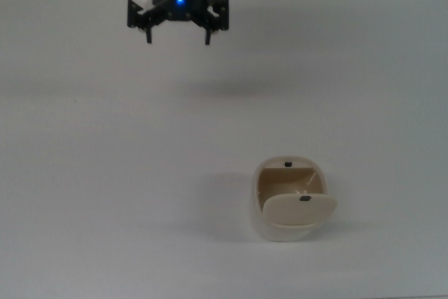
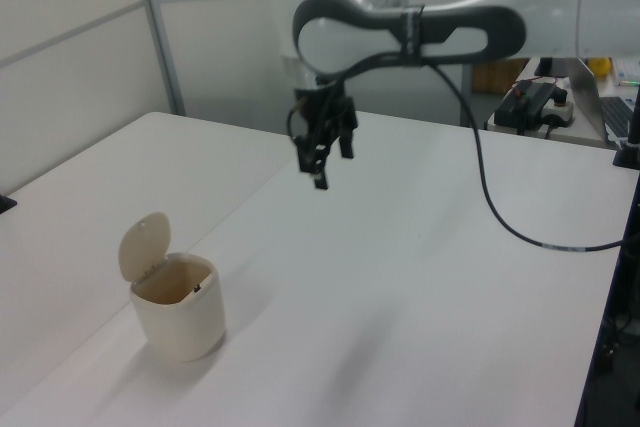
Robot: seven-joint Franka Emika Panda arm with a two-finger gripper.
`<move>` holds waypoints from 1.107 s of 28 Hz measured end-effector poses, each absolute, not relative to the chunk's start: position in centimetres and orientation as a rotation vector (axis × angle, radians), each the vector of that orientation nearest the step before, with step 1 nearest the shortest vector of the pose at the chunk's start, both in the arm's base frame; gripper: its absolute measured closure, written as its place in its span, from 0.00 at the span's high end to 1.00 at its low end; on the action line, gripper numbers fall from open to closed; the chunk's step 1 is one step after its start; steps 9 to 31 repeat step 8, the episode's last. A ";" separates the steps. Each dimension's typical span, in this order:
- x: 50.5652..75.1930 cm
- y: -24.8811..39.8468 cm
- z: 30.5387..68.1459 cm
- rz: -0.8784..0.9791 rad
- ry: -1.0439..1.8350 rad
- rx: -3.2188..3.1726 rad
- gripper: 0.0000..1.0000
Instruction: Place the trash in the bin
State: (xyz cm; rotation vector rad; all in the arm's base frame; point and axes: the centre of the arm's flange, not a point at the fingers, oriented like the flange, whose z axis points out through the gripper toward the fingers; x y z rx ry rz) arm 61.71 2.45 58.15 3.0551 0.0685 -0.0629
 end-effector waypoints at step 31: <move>60.4 -1.8 59.2 -0.116 0.092 3.057 1.00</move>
